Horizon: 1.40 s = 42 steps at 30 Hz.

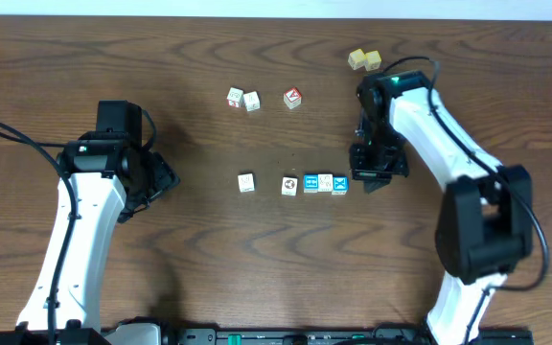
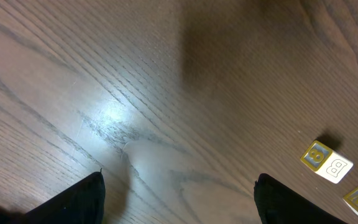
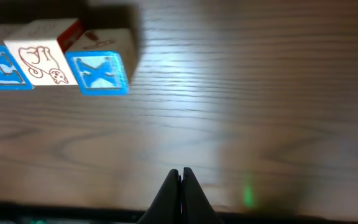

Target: Lift 5 blocks

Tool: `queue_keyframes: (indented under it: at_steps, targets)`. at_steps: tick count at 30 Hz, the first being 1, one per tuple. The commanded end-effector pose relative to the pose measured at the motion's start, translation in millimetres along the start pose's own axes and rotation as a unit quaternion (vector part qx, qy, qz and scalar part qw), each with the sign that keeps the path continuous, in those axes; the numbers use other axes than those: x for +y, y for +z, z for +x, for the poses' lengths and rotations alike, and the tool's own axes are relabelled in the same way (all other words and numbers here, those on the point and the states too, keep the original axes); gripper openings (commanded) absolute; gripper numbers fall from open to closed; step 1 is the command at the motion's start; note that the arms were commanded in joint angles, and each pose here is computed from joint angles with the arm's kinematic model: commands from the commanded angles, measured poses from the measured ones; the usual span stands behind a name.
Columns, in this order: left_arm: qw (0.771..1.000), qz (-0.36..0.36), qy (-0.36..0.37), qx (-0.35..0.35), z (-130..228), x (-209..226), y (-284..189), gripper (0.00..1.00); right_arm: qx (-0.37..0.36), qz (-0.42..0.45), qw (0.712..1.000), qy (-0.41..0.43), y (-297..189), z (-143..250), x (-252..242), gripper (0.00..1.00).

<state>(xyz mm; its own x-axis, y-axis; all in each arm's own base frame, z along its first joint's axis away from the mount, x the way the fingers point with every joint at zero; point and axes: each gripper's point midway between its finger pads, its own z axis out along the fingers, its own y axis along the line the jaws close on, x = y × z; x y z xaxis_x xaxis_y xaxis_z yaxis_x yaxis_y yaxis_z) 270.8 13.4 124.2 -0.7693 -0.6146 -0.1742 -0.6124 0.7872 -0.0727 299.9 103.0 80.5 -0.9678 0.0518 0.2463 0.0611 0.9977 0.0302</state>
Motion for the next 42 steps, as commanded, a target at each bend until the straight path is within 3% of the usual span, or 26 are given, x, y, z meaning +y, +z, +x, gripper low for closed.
queue_keyframes:
  at_steps: [1, 2, 6, 26, 36, 42]
  targets:
    - [1.000, -0.004, -0.005, -0.009, -4, 2, -4, 0.77, -0.118, 0.059, 0.991, 0.030, -57, -1, -30, 0.40]
    - [1.000, -0.004, -0.005, -0.009, -4, 2, -4, 0.77, -0.137, 0.064, 0.988, 0.032, -65, -1, -34, 0.65]
    - [1.000, -0.004, -0.005, -0.009, -4, 2, -4, 0.77, -0.182, 0.051, 0.981, 0.039, -88, 0, -38, 0.99]
    - [1.000, -0.004, -0.005, -0.009, -4, 2, -4, 0.77, -0.219, 0.047, 0.974, 0.035, -53, -35, -35, 0.99]
    - [1.000, -0.004, -0.005, -0.009, -4, 2, -4, 0.77, -0.215, 0.084, 0.961, 0.153, -60, -41, -126, 0.99]
    - [1.000, -0.004, -0.005, -0.009, -4, 2, -4, 0.77, -0.199, 0.013, 0.955, 0.220, -56, -38, -158, 0.99]
